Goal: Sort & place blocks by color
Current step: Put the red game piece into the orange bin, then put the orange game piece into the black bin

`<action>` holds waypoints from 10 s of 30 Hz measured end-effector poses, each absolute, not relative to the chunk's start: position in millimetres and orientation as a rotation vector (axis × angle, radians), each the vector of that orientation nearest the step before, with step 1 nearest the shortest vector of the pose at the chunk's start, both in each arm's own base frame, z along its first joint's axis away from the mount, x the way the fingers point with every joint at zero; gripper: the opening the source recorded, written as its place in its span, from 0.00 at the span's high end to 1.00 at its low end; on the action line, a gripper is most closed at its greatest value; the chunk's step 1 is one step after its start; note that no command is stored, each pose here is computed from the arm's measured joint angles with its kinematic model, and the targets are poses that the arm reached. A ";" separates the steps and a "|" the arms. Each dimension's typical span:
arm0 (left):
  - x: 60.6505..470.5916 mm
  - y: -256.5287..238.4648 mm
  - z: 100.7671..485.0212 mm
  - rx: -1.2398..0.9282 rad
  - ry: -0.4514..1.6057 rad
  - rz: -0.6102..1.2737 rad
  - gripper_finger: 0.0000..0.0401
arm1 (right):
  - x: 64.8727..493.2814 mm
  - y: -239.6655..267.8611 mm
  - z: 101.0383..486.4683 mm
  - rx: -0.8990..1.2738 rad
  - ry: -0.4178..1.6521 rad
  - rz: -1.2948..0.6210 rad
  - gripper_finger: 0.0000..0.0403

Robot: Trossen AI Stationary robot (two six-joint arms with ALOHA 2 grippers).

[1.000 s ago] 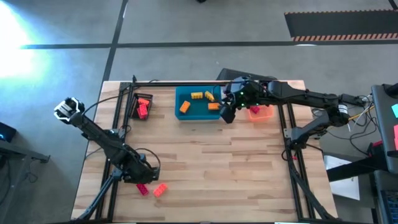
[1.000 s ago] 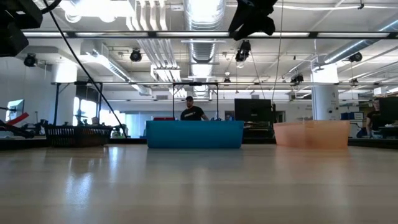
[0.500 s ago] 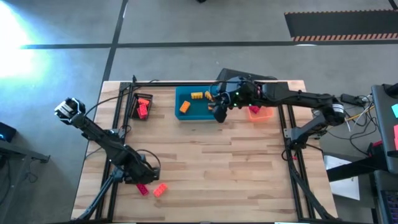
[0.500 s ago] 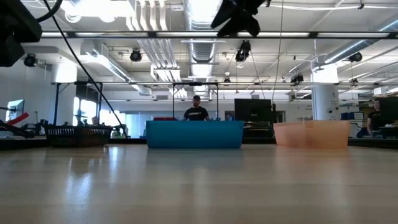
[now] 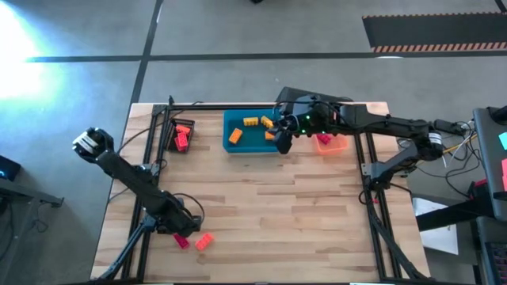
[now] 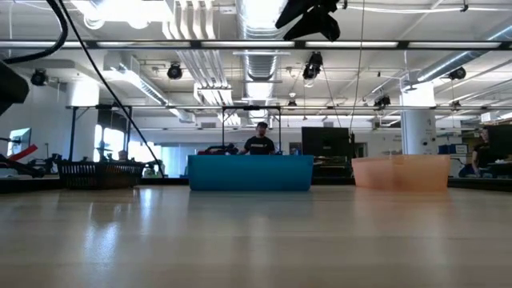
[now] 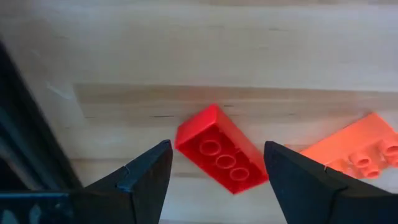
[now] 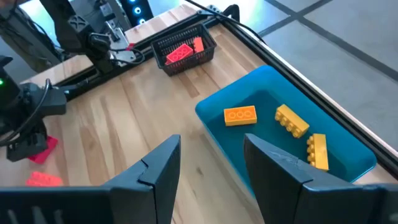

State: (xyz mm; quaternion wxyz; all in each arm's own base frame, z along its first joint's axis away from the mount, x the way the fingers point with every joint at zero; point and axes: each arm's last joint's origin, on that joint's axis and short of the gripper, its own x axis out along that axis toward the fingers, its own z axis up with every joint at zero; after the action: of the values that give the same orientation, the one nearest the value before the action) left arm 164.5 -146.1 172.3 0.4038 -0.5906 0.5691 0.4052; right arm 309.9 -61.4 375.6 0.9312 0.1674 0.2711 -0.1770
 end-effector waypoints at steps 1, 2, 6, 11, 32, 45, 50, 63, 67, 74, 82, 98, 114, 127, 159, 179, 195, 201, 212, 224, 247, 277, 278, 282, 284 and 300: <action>166.3 -147.7 169.8 -1.490 1.439 1.019 0.41 | 310.3 -61.4 375.0 0.341 0.558 -0.362 0.59; 167.5 -149.6 167.0 -1.486 1.440 1.020 0.41 | 310.3 -61.4 374.2 0.341 0.563 -0.363 0.59; 170.8 -156.0 158.6 -1.477 1.468 1.031 0.41 | 310.1 -61.4 373.3 0.347 0.569 -0.366 0.59; 172.5 -161.7 156.2 -1.458 1.486 1.033 0.41 | 310.2 -61.4 373.1 0.359 0.568 -0.370 0.59; 170.5 -187.6 177.1 -1.459 1.508 0.911 0.41 | 309.5 -61.0 370.3 0.359 0.594 -0.363 0.59; 180.2 -195.3 145.4 -1.417 1.472 0.970 0.41 | 309.5 -61.0 370.3 0.364 0.593 -0.363 0.59; 181.1 -196.1 143.0 -1.411 1.470 0.976 0.44 | 309.6 -61.0 370.5 0.379 0.588 -0.367 0.59; 178.6 -193.5 152.0 -1.264 1.520 0.751 0.71 | 309.6 -61.0 370.5 0.401 0.584 -0.375 0.59; 178.0 -192.5 160.4 -1.182 1.537 0.594 0.67 | 309.6 -61.0 370.5 0.410 0.582 -0.378 0.59; 165.8 -199.7 184.5 -1.047 1.519 0.303 0.51 | 310.2 -57.6 370.4 0.435 0.581 -0.376 0.59; 153.2 -206.7 173.8 -0.825 1.506 0.162 0.46 | 311.1 -52.8 370.4 0.490 0.574 -0.381 0.59; 154.5 -203.0 162.6 -0.663 1.490 0.106 0.81 | 311.7 -28.3 372.9 0.434 0.574 -0.350 0.59; 184.3 -55.5 288.8 -0.702 0.521 0.184 0.81 | 295.9 -20.5 403.9 0.116 0.420 -0.184 0.59; 239.1 23.3 336.3 -0.484 -0.136 0.071 0.81 | 313.6 -28.1 406.9 0.256 0.301 -0.023 0.59; 298.0 33.0 349.4 -0.364 -0.223 0.051 0.81 | 320.3 -38.5 398.1 0.238 0.335 -0.007 0.59; 295.4 34.8 344.9 -0.379 -0.160 0.073 0.45 | 303.4 -55.9 373.7 0.254 0.622 -0.142 0.81; 289.0 33.8 349.7 -0.429 -0.155 0.067 0.44 | 204.2 -188.3 269.7 0.790 1.302 -1.013 0.81; 289.0 33.9 349.8 -0.432 -0.156 0.069 0.44 | 191.9 -208.5 226.5 0.917 1.423 -1.019 0.81; 289.1 33.7 347.7 -0.467 -0.137 0.071 0.44 | 198.2 -216.9 212.7 0.900 1.429 -1.010 0.47; 280.5 13.5 294.0 -0.681 0.440 0.181 0.44 | 194.1 -203.2 275.2 0.822 1.194 -1.004 0.41; 219.3 -131.0 246.9 -0.874 1.192 0.109 0.44 | 211.5 -176.8 325.3 0.703 0.807 -0.919 0.50; 230.9 -172.3 155.9 -0.637 1.487 0.479 0.44 | 243.1 -171.2 297.4 0.692 0.933 -0.860 0.50; 230.5 -172.0 157.0 -0.634 1.487 0.477 0.44 | 243.2 -171.2 297.7 0.692 0.932 -0.860 0.50; 228.9 -171.0 160.7 -0.632 1.483 0.474 0.44 | 243.2 -171.2 297.7 0.693 0.932 -0.860 0.50; 228.1 -171.5 160.3 -0.622 1.474 0.478 0.44 | 243.1 -171.2 297.8 0.692 0.931 -0.861 0.50; 222.1 -165.0 150.4 -0.556 1.452 0.505 0.69 | 242.8 -171.0 298.0 0.683 0.937 -0.855 0.50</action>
State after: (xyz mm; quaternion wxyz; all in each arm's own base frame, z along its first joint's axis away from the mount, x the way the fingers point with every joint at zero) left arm 222.1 -165.0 150.4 0.6843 -0.2479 0.6477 0.2254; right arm 242.8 -171.0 298.0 0.7517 0.3126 0.4290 -0.3915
